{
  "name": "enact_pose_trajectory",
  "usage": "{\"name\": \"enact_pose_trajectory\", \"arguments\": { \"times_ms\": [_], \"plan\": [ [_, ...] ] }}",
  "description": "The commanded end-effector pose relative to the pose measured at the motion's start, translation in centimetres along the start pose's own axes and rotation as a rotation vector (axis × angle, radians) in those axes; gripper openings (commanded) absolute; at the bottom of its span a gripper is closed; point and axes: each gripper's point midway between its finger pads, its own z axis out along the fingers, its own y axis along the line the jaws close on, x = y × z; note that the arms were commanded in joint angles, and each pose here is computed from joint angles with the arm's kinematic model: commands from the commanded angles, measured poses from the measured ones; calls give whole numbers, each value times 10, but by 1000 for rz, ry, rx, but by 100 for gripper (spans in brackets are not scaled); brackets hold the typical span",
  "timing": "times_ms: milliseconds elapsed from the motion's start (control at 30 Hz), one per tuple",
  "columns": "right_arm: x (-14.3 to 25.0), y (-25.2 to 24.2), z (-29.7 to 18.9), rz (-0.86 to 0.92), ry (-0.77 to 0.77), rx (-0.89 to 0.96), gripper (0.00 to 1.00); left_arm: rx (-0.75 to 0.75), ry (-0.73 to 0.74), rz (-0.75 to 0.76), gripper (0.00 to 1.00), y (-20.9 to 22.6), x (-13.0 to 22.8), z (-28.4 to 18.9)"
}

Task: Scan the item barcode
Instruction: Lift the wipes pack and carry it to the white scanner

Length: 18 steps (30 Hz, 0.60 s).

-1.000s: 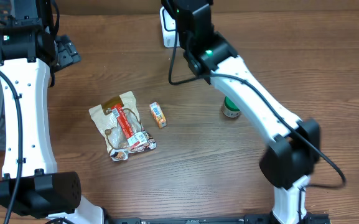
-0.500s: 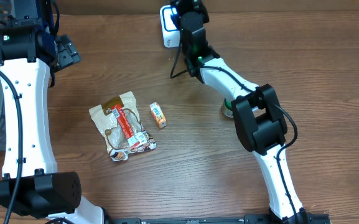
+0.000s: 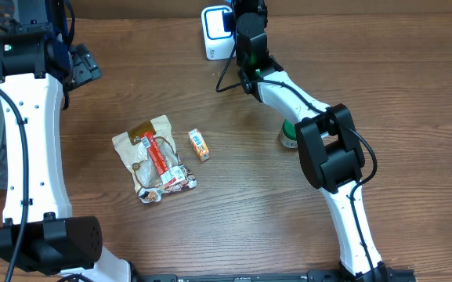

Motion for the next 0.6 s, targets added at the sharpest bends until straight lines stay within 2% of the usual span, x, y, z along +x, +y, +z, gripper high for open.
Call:
{"name": "enact_pose_trajectory", "arguments": {
  "times_ms": [0, 567],
  "plan": [
    [8, 3, 3, 26, -9, -4, 4, 17, -39, -5, 100, 3, -7, -15],
    [47, 9, 3, -12, 80, -14, 4, 17, -39, -5, 100, 3, -7, -15]
  ]
}}
